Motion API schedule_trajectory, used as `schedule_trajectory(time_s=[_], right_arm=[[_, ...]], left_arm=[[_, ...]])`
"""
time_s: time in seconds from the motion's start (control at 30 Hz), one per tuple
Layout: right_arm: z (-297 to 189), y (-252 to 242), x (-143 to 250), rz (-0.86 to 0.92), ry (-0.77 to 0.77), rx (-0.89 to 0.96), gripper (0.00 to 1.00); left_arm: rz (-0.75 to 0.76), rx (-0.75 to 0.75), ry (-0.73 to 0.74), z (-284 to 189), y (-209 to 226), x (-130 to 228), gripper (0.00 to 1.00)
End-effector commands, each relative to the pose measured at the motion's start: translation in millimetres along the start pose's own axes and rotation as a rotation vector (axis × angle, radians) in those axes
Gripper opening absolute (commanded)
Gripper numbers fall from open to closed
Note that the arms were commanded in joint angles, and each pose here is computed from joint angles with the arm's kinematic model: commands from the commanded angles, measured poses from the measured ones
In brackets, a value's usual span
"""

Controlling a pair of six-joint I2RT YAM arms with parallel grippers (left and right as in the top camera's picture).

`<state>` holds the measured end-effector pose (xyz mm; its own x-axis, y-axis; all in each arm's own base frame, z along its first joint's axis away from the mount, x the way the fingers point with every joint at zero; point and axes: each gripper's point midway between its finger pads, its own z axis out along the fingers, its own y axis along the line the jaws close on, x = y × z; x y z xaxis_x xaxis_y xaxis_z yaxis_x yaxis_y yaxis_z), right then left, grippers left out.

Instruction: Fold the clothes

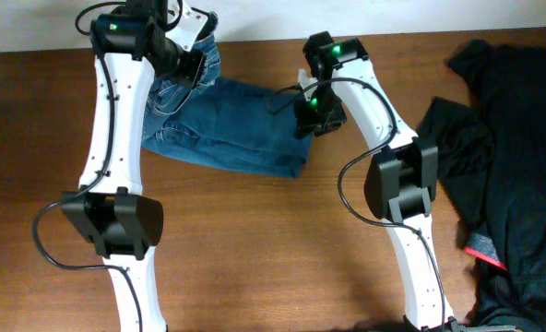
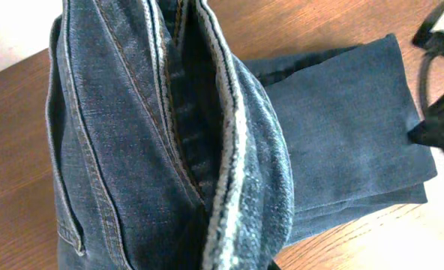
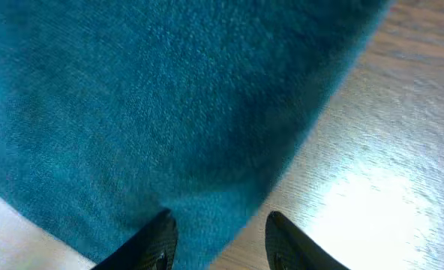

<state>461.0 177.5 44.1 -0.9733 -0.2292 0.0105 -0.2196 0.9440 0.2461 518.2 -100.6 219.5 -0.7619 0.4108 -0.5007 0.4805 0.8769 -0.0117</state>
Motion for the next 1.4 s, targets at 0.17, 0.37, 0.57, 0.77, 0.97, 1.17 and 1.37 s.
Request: schedule_trajectory(time_s=[0.17,0.37,0.57,0.77,0.97,1.17,1.37], right_arm=[[57.7,-8.9,13.1,0.019,0.063,0.003,0.44],[74.4,-13.8,23.4,0.027,0.095,0.005,0.44],[74.4,-13.8,23.9,0.028,0.097,0.005,0.44],[74.4,-13.9,23.4,0.042,0.095,0.006,0.44],[74.5,-13.8,22.1,0.044,0.089,0.005,0.44],[74.5,-13.8,22.2,0.044,0.090,0.005,0.44],[74.4,-13.6,23.7,0.045,0.096,0.005,0.44]], left_arm=[[-0.006,0.077,-0.052,-11.1,-15.5,-10.0,0.00],[0.025,0.133,-0.058,-9.2,-40.9,-15.4,0.00],[0.082,0.175,-0.040,-5.3,-78.7,-18.0,0.00],[0.104,0.211,-0.016,-4.2,-111.2,-17.1,0.00],[0.100,0.243,0.004,-4.6,-143.1,-16.8,0.00],[0.134,0.265,0.012,-4.4,-164.5,-15.8,0.00],[0.176,0.278,-0.019,-3.7,-184.5,-23.8,0.00]])
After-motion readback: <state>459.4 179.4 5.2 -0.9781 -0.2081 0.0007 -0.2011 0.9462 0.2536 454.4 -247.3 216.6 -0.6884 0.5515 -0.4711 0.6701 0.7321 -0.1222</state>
